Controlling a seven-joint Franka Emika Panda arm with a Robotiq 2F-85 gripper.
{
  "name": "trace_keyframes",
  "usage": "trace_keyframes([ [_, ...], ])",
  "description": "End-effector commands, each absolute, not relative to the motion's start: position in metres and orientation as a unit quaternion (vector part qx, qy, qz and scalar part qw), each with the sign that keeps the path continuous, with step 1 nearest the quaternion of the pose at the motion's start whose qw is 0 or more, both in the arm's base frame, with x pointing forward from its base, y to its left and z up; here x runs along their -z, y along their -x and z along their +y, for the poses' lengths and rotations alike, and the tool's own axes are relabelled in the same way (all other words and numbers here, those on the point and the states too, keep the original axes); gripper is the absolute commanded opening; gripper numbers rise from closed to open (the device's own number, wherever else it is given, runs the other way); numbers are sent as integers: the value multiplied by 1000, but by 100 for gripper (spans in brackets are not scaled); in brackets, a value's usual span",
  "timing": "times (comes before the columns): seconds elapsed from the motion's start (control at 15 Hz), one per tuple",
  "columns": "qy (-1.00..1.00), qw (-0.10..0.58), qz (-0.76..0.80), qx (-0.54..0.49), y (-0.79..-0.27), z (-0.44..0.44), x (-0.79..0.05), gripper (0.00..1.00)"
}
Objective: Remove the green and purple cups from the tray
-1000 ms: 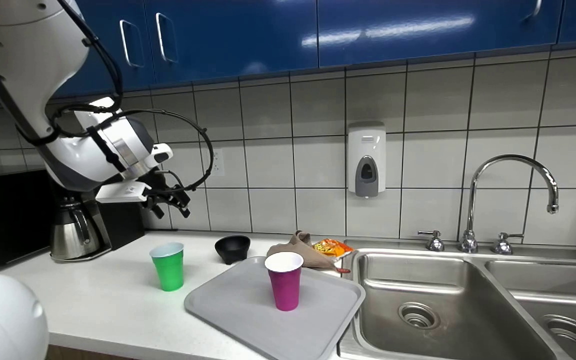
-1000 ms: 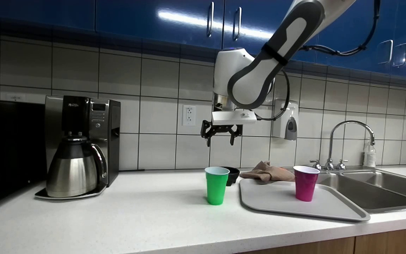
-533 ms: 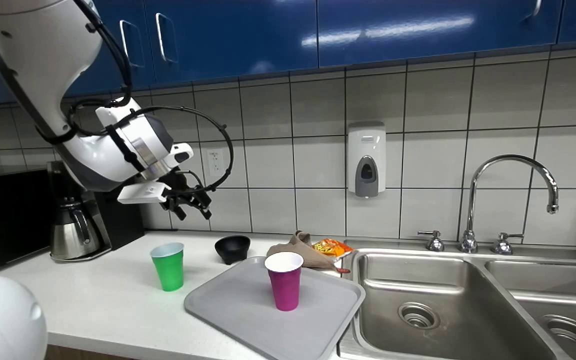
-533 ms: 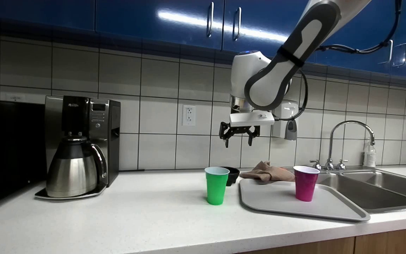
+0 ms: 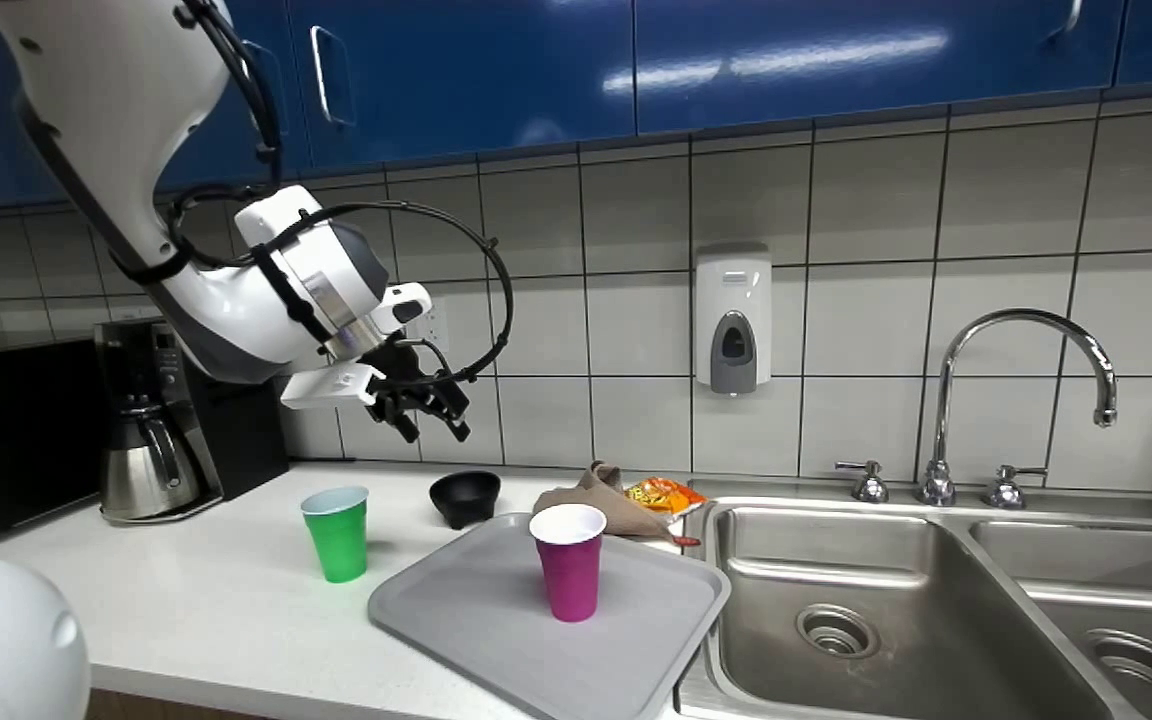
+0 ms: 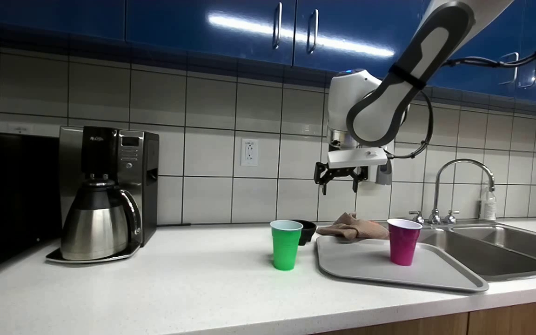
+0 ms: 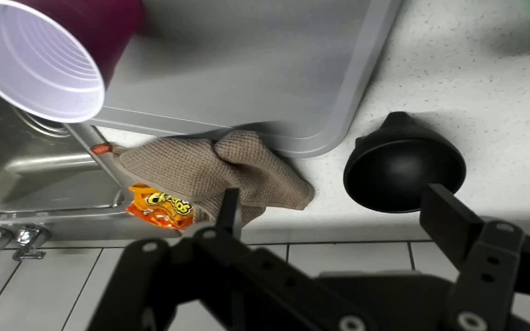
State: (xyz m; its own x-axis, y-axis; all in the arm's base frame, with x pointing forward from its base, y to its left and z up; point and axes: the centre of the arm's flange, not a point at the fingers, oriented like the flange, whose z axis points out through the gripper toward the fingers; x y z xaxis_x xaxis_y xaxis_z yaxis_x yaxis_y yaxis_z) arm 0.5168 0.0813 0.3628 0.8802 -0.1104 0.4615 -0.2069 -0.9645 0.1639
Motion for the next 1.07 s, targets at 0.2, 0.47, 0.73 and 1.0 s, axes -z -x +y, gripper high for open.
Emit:
trace_keyframes([
  [0.2, -959, 117, -120, -226, -499, 37, -366, 100],
  [0.47, -958, 123, -144, -215, -495, 12, -359, 100],
  [0.73, -957, 127, -164, -203, -492, -9, -349, 100],
  [1.0, -956, 129, -180, -190, -490, -27, -338, 100],
])
